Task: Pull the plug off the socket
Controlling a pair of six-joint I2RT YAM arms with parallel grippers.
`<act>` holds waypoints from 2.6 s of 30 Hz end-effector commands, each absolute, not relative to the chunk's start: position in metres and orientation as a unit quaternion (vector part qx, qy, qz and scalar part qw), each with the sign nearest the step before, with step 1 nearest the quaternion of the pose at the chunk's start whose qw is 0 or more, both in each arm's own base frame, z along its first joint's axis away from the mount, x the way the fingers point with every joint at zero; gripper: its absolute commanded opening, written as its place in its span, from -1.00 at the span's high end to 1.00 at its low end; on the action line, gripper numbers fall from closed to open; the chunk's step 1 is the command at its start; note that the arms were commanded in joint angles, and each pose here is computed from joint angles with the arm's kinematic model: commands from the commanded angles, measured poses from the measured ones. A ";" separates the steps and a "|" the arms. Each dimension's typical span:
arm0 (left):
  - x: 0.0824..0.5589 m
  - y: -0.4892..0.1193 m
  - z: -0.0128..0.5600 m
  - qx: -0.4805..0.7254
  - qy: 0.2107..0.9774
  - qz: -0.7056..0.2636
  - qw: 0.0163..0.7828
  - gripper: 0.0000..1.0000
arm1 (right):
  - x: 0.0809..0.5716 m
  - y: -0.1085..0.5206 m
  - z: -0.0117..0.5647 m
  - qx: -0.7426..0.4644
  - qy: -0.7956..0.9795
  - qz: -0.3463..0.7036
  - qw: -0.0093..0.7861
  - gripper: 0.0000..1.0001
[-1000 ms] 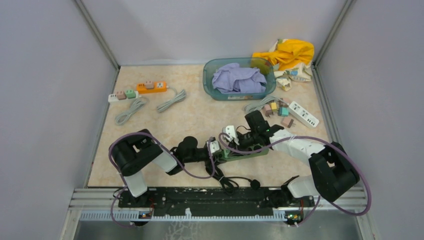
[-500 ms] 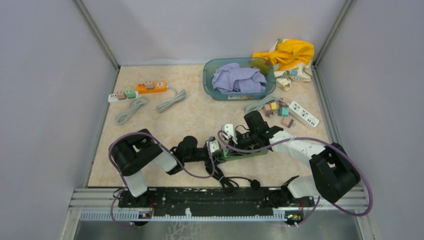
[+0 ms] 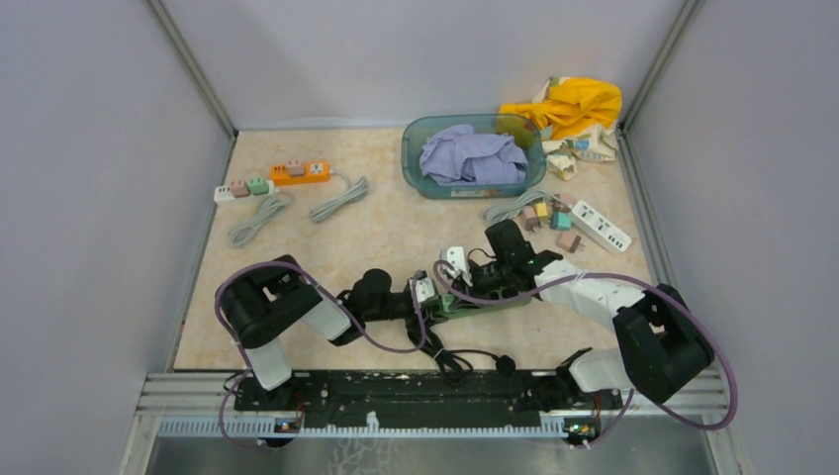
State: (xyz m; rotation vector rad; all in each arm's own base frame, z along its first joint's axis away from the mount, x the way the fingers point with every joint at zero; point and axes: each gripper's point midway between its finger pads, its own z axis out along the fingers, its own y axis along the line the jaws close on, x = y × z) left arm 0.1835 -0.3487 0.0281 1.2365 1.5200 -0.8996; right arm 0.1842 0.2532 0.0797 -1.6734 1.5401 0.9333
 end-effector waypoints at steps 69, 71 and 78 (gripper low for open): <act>0.168 -0.327 -0.011 0.511 0.671 -0.349 0.408 0.97 | 0.187 0.272 0.142 -0.675 0.495 0.373 0.400 1.00; 0.168 -0.326 -0.011 0.511 0.672 -0.348 0.408 0.97 | 0.195 0.265 0.148 -0.667 0.505 0.365 0.409 1.00; 0.166 -0.326 -0.012 0.508 0.673 -0.354 0.405 0.97 | 0.231 0.235 0.170 -0.625 0.545 0.318 0.459 1.00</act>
